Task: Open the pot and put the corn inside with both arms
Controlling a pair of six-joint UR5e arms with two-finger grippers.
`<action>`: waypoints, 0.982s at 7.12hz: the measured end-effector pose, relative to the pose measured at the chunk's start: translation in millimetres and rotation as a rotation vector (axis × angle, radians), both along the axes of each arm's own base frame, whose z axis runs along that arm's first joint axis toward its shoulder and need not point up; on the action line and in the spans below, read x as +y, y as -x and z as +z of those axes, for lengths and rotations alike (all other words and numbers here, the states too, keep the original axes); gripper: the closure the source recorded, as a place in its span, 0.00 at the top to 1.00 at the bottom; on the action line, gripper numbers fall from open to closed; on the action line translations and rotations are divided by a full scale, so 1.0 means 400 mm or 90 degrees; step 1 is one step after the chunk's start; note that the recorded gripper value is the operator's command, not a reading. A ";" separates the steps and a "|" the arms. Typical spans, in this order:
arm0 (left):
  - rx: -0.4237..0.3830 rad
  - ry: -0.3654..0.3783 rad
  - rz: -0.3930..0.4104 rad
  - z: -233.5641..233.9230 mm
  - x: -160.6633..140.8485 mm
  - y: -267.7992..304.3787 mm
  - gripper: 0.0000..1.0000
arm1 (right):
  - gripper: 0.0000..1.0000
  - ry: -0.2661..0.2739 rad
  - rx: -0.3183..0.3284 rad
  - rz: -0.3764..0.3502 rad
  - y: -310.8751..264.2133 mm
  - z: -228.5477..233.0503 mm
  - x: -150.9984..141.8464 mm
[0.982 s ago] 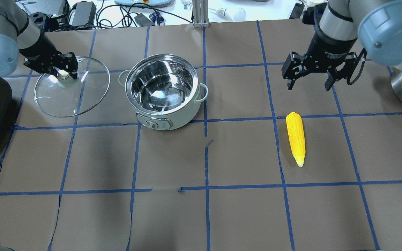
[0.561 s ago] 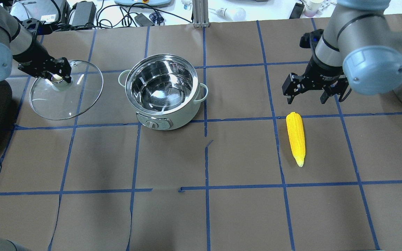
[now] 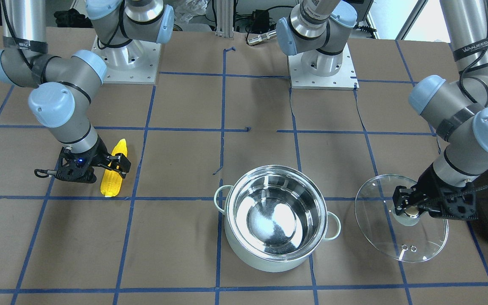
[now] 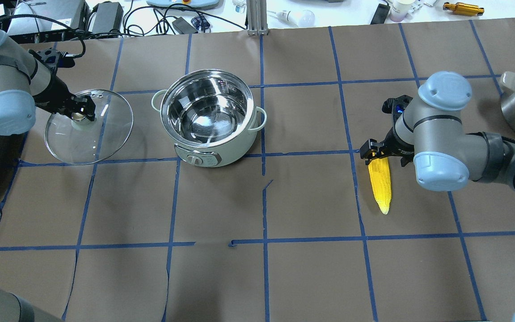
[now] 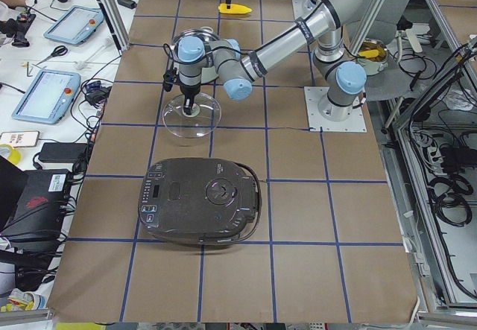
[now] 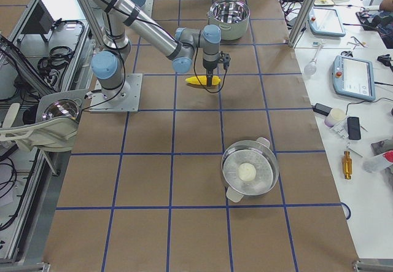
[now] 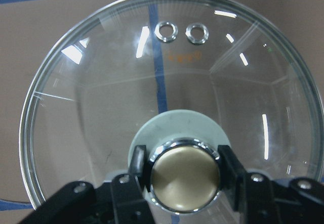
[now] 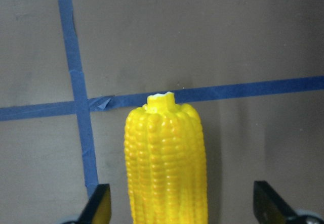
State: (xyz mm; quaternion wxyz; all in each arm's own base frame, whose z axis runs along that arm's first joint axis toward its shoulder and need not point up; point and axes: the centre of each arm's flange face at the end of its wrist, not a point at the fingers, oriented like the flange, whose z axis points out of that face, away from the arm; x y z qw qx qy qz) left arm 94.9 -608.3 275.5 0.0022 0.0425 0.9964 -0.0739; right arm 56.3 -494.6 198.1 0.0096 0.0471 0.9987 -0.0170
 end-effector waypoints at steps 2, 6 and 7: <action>0.003 0.001 -0.003 -0.032 0.003 0.000 0.24 | 0.57 -0.004 -0.001 0.000 -0.024 -0.026 0.003; 0.014 0.003 -0.004 -0.061 -0.001 0.004 0.24 | 0.11 -0.012 0.003 0.008 -0.030 -0.040 0.011; 0.014 0.001 -0.005 -0.066 -0.002 0.004 0.24 | 0.11 -0.006 0.006 0.010 -0.030 -0.029 0.003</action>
